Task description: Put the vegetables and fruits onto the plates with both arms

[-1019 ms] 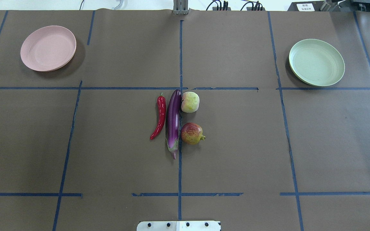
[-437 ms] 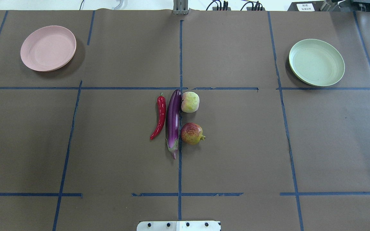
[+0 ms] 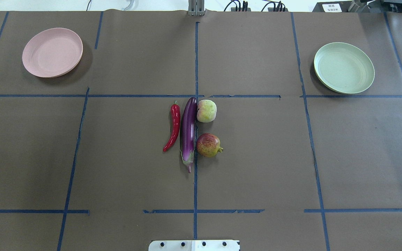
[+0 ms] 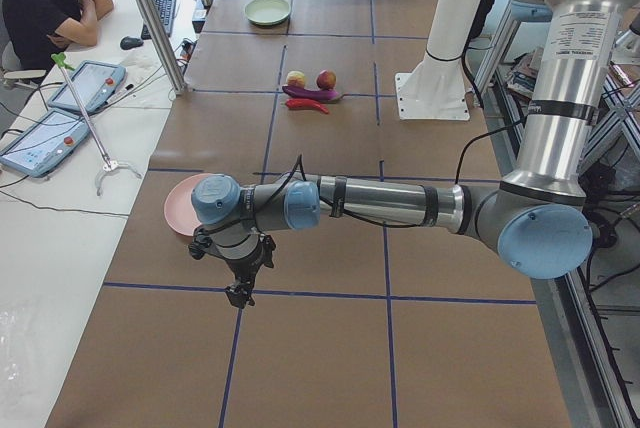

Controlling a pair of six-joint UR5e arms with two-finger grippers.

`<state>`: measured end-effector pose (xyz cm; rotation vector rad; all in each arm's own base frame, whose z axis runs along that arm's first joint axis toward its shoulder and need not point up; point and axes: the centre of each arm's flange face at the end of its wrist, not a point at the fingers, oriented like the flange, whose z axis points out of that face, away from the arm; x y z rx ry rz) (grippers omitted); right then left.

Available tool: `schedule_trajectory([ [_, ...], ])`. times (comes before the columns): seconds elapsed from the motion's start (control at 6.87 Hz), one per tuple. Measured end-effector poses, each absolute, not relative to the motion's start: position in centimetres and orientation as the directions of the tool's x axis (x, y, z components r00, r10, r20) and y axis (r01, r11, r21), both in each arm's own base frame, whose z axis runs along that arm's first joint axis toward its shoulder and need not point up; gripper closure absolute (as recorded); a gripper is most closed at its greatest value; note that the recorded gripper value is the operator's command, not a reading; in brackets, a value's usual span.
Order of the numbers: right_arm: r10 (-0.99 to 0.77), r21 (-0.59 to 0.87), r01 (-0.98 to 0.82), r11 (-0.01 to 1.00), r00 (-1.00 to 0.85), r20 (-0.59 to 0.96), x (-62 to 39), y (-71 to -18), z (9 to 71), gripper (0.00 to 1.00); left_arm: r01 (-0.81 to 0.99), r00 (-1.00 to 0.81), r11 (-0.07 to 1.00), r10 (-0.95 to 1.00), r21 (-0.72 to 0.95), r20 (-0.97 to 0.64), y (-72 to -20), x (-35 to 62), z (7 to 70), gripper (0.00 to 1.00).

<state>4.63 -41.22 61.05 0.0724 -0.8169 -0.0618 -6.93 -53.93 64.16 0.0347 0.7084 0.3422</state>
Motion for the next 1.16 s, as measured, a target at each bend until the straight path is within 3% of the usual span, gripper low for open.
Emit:
schedule_trajectory([
  [0.73,-0.045,0.066,-0.007,0.998,0.668,0.743,2.0,-41.8,59.6,0.00,-0.286,0.664,0.924,0.383,0.255,-0.643,-52.9,-6.2,64.4,0.00],
  [1.16,0.056,-0.006,-0.091,0.996,0.556,0.830,-10.0,-43.3,51.0,0.00,-0.242,0.673,0.930,0.365,0.275,-0.643,-52.6,-5.4,64.7,0.00],
])
